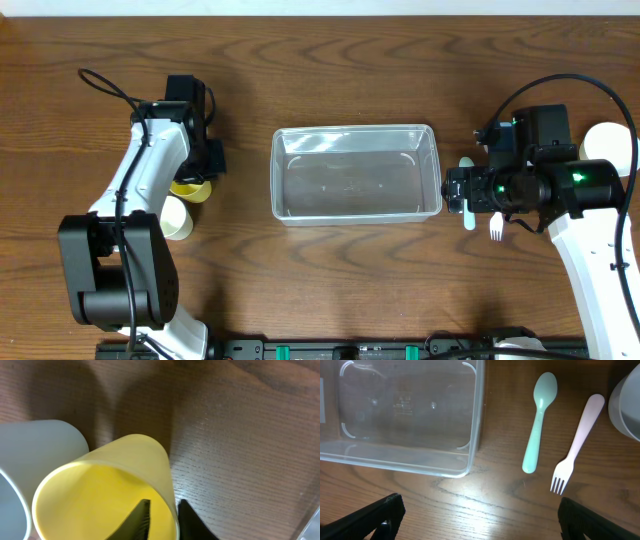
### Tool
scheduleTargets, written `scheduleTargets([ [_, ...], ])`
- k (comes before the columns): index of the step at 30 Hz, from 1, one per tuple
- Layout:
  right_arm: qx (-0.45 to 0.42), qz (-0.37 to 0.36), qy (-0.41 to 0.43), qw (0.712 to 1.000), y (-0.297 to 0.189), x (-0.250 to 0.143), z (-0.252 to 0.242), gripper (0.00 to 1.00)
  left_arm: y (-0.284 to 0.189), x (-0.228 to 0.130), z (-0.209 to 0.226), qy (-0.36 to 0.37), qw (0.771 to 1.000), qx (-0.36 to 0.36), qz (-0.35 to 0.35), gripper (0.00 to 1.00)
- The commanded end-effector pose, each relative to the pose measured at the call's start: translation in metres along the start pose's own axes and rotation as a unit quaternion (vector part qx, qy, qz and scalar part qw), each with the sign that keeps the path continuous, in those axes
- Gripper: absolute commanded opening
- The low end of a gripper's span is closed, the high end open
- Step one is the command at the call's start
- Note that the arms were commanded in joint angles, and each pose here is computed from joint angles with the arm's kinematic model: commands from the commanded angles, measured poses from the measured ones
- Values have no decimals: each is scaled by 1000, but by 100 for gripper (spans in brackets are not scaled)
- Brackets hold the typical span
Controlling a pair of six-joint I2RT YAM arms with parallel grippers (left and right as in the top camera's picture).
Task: Pack container
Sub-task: 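Carry the yellow cup into the clear container and release it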
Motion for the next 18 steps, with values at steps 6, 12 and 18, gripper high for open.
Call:
scheduleTargets([
  [6, -1, -7, 1, 1000, -4, 4, 3, 99, 3, -1, 2, -1, 1000, 3, 5, 6],
  [12, -1, -7, 1, 1000, -4, 4, 3, 99, 2, 3, 1, -1, 1000, 2, -4, 6],
  [18, -2, -8, 1, 1000, -4, 5, 2, 99, -10, 10, -13, 30, 999, -15, -25, 6],
])
Point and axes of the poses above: each gripper's point midway between its finger pads, its own y axis out along the fingers, its own z axis along the line the jaws close on, x = y × z, the point moved 4 cm from there along -y, back along the fingers, and after that the axes turned 5 degrees about y, right-handed, at the moved point
